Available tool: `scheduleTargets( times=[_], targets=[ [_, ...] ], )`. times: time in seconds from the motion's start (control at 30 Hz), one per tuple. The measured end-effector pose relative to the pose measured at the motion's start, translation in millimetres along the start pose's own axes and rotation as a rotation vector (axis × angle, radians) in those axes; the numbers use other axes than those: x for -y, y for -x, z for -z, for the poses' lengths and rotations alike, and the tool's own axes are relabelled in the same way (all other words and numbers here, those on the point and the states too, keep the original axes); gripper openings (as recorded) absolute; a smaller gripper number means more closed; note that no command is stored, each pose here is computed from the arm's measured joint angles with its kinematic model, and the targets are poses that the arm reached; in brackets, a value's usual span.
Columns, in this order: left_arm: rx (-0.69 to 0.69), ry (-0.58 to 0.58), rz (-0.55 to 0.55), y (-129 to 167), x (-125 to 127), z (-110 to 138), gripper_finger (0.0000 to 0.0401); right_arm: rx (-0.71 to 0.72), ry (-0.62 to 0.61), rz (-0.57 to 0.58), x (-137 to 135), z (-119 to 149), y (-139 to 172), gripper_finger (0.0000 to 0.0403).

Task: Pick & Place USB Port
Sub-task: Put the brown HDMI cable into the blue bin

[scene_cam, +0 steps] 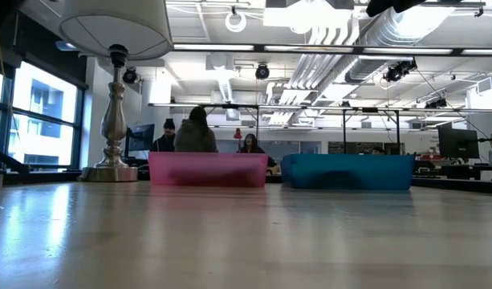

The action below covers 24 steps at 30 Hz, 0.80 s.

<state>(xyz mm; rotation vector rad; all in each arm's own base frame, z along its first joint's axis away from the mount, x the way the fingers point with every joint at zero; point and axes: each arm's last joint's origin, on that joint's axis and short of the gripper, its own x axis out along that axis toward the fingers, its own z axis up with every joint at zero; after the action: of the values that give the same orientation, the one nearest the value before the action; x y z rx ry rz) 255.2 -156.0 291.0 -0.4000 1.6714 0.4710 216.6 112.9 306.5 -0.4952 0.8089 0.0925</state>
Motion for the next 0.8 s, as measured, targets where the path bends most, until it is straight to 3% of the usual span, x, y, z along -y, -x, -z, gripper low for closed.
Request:
scheduleTargets(
  times=[0.2, 0.33, 0.47, 0.8],
  targets=[
    [0.100, 0.269, 0.024, -13, 18, 22, 0.0151, 0.004, -0.003, -0.017, -2, 0, 1, 0.0181],
    [0.143, 0.334, 0.078, -20, 32, 32, 0.0151, 0.014, 0.014, -0.033, -7, -1, 3, 0.0181],
    [0.085, 0.390, 0.076, -28, 40, 43, 0.0151, 0.023, 0.038, -0.049, -13, -1, 6, 0.0181],
    [0.004, 0.392, 0.030, -56, 64, 48, 0.0151, 0.039, 0.089, -0.080, -27, 0, 13, 0.0181]
  ],
)
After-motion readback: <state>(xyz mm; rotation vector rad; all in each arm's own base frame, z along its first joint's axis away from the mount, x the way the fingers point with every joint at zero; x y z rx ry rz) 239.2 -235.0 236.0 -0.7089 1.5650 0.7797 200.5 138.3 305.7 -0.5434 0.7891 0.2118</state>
